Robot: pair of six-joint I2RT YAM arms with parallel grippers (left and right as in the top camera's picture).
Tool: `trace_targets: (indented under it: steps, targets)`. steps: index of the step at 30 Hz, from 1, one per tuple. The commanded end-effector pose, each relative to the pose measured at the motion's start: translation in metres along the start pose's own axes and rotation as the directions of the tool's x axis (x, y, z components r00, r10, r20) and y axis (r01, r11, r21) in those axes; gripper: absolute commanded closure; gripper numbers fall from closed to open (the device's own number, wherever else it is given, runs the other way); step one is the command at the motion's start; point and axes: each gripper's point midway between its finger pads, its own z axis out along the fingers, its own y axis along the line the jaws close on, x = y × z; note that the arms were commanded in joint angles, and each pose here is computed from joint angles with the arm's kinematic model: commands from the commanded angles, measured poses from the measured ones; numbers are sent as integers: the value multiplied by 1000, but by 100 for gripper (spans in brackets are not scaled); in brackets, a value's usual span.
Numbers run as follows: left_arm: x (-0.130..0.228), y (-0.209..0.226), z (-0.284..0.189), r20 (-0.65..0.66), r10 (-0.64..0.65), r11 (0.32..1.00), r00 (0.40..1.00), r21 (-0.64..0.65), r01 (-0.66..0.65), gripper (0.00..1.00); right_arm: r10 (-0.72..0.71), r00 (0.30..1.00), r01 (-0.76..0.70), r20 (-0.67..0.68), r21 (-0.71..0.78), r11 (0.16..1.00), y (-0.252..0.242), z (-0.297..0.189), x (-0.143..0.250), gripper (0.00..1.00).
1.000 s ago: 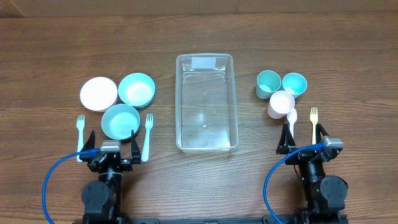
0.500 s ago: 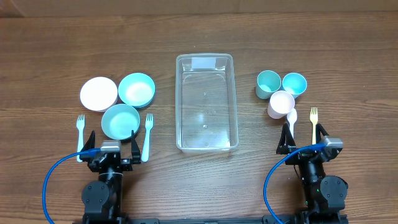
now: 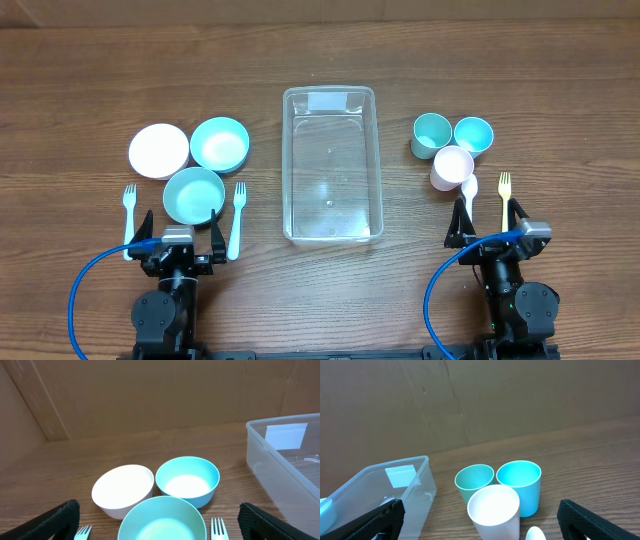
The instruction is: Pack container
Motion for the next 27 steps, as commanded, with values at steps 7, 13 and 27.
trace_targets:
  steps: [7, 13, 27]
  targets:
    - [3, -3, 0, 2, 22, 1000, 1000, 12, -22, 0, 6, 1000, -6, 7, -1, 1000, 0, 0, 1, 0]
    - [3, -2, 0, 2, 22, 1000, 1000, 12, -22, 0, 48, 999, -48, -2, -7, 999, 2, -1, 0, 0]
    - [3, -2, 0, 2, 22, 1000, 1000, 12, -22, 0, 142, 968, -130, -206, 74, 989, 30, 20, -128, 0]
